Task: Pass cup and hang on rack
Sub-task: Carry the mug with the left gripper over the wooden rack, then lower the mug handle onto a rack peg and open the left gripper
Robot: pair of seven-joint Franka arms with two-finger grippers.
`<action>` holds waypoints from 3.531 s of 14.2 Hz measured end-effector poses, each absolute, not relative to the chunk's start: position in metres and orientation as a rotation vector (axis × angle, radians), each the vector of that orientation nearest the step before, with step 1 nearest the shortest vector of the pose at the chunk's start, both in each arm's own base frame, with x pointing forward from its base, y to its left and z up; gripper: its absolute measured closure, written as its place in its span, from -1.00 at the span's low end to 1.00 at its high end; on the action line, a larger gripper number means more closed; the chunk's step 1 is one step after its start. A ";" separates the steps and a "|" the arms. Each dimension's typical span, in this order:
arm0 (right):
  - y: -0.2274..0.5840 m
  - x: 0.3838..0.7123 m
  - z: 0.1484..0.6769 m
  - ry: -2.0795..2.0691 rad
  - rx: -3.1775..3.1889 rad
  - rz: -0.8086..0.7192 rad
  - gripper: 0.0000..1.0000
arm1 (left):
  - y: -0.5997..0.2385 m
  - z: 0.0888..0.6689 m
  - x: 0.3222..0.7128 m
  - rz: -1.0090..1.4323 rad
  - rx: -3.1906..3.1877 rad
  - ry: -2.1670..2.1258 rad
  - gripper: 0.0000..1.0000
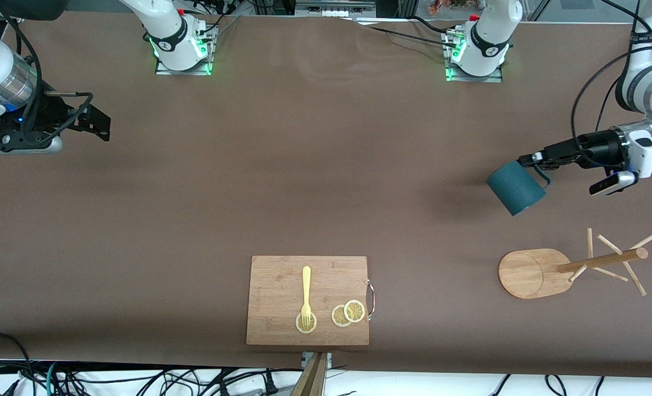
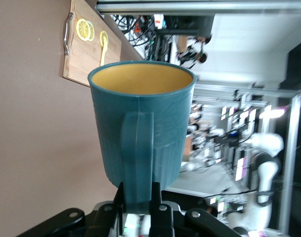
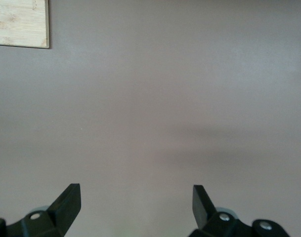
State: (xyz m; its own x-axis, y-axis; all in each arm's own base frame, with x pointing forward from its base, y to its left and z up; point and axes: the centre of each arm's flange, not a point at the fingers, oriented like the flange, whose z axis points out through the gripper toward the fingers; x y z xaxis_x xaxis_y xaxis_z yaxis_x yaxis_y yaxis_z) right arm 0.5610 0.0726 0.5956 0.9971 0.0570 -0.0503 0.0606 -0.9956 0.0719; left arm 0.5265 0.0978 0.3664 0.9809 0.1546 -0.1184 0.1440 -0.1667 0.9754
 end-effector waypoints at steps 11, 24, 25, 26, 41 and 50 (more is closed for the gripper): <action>0.071 0.561 0.596 0.087 3.067 -0.074 -1.00 | 0.183 0.301 0.514 0.085 1.371 0.473 0.58; 0.072 0.561 0.596 0.082 3.092 -0.078 -1.00 | 0.236 0.234 0.513 0.169 1.240 0.571 0.58; 0.072 0.561 0.596 0.081 3.092 -0.078 -1.00 | 0.237 0.232 0.514 0.176 1.231 0.577 0.58; 0.072 0.561 0.596 0.081 3.092 -0.078 -1.00 | 0.239 0.229 0.514 0.186 1.219 0.586 0.58; 0.072 0.561 0.596 0.080 3.097 -0.078 -1.00 | 0.282 0.206 0.532 0.293 1.275 0.645 -0.53; 0.072 0.561 0.596 0.080 3.097 -0.077 -1.00 | 0.308 0.247 0.506 0.179 1.548 0.516 -1.00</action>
